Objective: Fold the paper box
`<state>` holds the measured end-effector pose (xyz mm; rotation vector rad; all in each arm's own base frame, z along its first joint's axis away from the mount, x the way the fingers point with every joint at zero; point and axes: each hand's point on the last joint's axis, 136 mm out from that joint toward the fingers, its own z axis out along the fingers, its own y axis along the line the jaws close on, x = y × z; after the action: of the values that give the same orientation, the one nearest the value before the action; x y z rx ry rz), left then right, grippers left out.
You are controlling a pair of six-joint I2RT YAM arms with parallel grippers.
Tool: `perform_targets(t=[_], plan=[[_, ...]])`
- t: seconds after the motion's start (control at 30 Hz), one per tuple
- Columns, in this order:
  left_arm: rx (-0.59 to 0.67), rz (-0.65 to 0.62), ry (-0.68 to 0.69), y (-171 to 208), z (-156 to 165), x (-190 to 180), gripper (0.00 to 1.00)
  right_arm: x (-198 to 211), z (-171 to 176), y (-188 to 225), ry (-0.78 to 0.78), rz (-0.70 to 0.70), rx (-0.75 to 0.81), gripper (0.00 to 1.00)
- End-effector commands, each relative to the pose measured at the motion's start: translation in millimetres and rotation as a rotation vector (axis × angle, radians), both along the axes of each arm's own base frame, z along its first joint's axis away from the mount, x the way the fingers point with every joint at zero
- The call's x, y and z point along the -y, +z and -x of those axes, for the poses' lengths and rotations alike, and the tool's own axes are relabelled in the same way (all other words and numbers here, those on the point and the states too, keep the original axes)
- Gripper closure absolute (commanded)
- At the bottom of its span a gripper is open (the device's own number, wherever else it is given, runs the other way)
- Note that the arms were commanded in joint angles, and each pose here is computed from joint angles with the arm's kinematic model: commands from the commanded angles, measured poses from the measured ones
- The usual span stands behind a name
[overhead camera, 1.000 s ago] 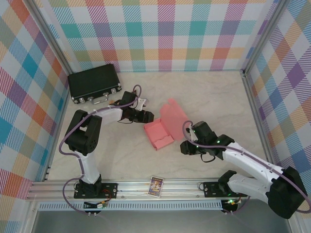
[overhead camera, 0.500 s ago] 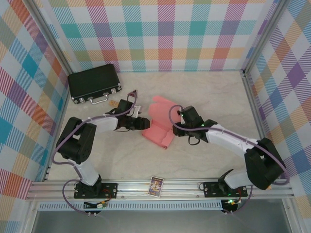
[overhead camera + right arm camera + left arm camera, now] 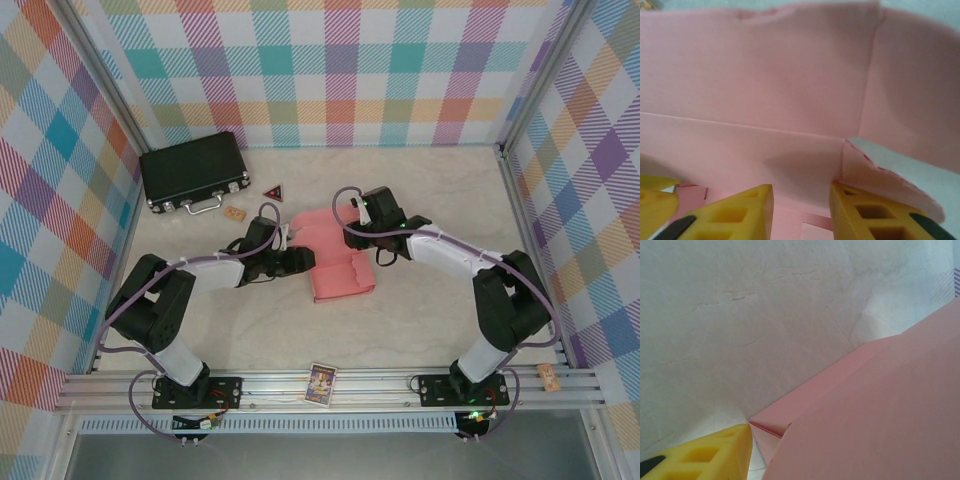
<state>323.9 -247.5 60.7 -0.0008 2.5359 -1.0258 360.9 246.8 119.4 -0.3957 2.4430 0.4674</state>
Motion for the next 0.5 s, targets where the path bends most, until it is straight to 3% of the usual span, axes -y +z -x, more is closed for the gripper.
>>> perform_targets(t=[0.0, 0.13, 0.27, 0.37, 0.47], plan=[[0.027, 0.011, 0.043, 7.4, -4.3, -2.2, 0.48, 4.6, 15.7, 22.3, 0.011, -0.024, 0.005, 0.59], [0.06, -0.002, 0.05, 19.6, -3.1, -6.8, 0.46, 22.9, 37.6, 26.7, -0.025, -0.024, -0.031, 0.5], [0.124, -0.069, 0.046, 32.3, 0.9, -19.6, 0.36, 42.8, 57.5, 26.7, -0.058, -0.06, -0.076, 0.41], [0.185, -0.125, 0.054, 42.7, -1.5, -31.0, 0.28, 55.0, 66.7, 25.6, -0.062, -0.097, -0.093, 0.39], [0.232, -0.138, 0.05, 52.5, -9.8, -36.5, 0.27, 64.2, 72.7, 19.2, -0.056, -0.106, -0.111, 0.36]])
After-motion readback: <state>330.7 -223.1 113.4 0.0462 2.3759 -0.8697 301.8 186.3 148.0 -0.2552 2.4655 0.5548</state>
